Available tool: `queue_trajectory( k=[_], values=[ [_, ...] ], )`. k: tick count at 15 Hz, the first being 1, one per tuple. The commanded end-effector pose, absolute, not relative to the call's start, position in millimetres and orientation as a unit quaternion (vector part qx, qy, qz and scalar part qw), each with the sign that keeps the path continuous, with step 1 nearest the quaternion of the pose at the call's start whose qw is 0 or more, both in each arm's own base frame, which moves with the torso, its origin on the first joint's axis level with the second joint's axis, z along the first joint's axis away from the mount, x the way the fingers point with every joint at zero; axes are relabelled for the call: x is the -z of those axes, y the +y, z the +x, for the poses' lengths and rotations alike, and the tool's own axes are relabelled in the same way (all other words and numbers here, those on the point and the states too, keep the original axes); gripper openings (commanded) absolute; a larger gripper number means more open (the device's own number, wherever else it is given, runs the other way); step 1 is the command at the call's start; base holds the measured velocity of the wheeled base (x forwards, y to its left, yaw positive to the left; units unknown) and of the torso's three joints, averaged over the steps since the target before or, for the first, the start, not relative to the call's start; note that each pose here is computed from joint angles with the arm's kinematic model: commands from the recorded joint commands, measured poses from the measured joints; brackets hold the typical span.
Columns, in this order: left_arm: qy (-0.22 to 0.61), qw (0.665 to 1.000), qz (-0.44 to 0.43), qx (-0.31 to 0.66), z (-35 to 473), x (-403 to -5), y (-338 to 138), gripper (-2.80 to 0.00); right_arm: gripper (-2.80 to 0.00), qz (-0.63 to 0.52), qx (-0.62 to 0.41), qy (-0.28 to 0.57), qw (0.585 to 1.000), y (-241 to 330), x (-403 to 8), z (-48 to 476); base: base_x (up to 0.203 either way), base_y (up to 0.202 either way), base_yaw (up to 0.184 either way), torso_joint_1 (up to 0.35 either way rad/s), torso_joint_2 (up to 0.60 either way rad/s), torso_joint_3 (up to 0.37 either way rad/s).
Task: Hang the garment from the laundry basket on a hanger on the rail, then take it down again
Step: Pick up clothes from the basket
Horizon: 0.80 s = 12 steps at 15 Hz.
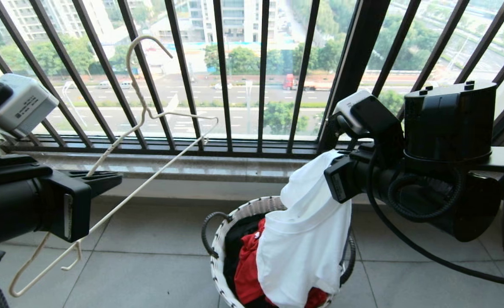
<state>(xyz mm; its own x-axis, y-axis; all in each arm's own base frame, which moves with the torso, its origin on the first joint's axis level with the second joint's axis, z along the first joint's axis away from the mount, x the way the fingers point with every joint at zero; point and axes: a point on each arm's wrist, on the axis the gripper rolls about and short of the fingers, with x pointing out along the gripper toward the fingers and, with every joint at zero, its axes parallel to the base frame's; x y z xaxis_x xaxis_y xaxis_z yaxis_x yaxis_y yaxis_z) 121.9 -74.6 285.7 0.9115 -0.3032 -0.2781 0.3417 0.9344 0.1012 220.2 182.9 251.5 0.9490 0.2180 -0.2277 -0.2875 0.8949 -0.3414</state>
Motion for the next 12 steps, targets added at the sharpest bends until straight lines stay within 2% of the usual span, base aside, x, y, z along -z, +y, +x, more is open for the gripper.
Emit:
queue_trajectory(
  k=[1,12],
  values=[
    [0.129,0.975,0.073,0.164,121.5,-286.5,-74.3,-2.8,-2.8,-0.194,-0.131,0.099,0.967,186.4,-245.7,223.5,0.0,0.0,0.0,-0.002,0.0,0.203],
    [0.107,0.978,0.069,0.166,122.5,-287.2,-75.1,-2.8,-2.8,-0.198,-0.135,0.102,0.965,189.9,-243.0,220.9,0.0,0.0,0.0,0.002,0.0,0.202]
  ],
)
